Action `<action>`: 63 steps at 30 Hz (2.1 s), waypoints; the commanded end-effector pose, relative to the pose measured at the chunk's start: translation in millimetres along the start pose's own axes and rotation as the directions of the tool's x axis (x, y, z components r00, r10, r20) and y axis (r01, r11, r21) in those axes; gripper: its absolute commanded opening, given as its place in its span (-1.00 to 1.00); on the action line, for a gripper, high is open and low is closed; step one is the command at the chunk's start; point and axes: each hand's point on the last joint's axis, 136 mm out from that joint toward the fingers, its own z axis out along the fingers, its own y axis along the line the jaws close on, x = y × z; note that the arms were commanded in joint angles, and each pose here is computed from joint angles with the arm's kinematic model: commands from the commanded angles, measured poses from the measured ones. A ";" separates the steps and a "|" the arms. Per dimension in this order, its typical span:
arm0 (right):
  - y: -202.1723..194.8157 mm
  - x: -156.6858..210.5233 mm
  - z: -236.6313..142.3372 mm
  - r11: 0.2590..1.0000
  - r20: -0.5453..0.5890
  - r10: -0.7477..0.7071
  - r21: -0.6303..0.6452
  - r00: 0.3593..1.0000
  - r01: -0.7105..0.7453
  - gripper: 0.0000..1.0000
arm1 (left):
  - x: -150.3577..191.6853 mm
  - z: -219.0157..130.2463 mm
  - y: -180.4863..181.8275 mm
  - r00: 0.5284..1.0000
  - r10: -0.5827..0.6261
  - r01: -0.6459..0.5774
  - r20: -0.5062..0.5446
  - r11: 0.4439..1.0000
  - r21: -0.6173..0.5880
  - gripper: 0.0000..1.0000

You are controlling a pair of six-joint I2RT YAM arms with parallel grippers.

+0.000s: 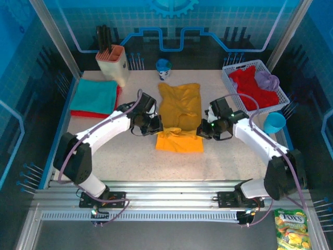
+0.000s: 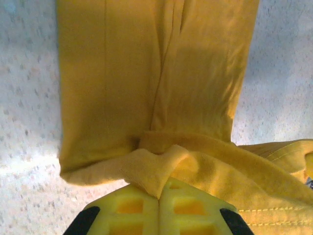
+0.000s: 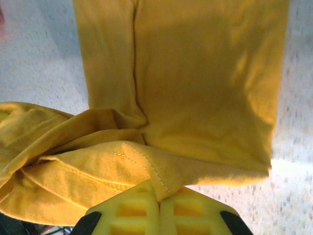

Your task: Fold and stack the t-shirts

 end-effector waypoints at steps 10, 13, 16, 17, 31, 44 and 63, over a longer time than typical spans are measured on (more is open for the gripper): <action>-0.1 -81.9 29.6 0.998 -0.034 -0.013 -0.057 0.999 0.011 -1.00 | -71.2 26.3 -3.0 0.999 -0.036 0.036 -0.028 0.999 0.007 -1.00; -7.2 -89.3 43.3 0.998 -0.054 0.004 -0.056 0.999 -0.007 -1.00 | -80.0 41.0 -2.6 0.997 -0.046 0.047 -0.054 0.999 0.010 -1.00; -15.6 -96.2 52.1 0.998 -0.058 0.020 -0.052 0.998 -0.023 -1.00 | -89.3 52.0 3.3 0.996 -0.064 0.065 -0.056 0.998 0.004 -1.00; -18.2 -99.0 54.4 0.998 -0.058 0.029 -0.056 0.998 -0.032 -1.00 | -92.5 55.8 6.5 0.995 -0.075 0.075 -0.058 0.997 0.000 -1.00; -30.3 -144.3 61.7 0.998 -0.001 0.038 -0.043 0.999 -0.038 0.27 | -144.4 50.5 18.8 0.996 -0.094 0.093 0.004 0.995 0.044 0.25; 67.5 -94.5 30.0 0.953 0.077 -0.099 -0.280 0.992 0.117 0.93 | -94.0 12.9 -30.8 0.996 -0.012 -0.012 0.093 0.966 0.259 0.14; 42.8 -106.7 131.5 0.965 0.079 0.038 -0.263 0.996 -0.016 0.93 | -120.6 102.6 13.7 0.986 -0.161 0.155 0.035 0.980 0.122 -0.36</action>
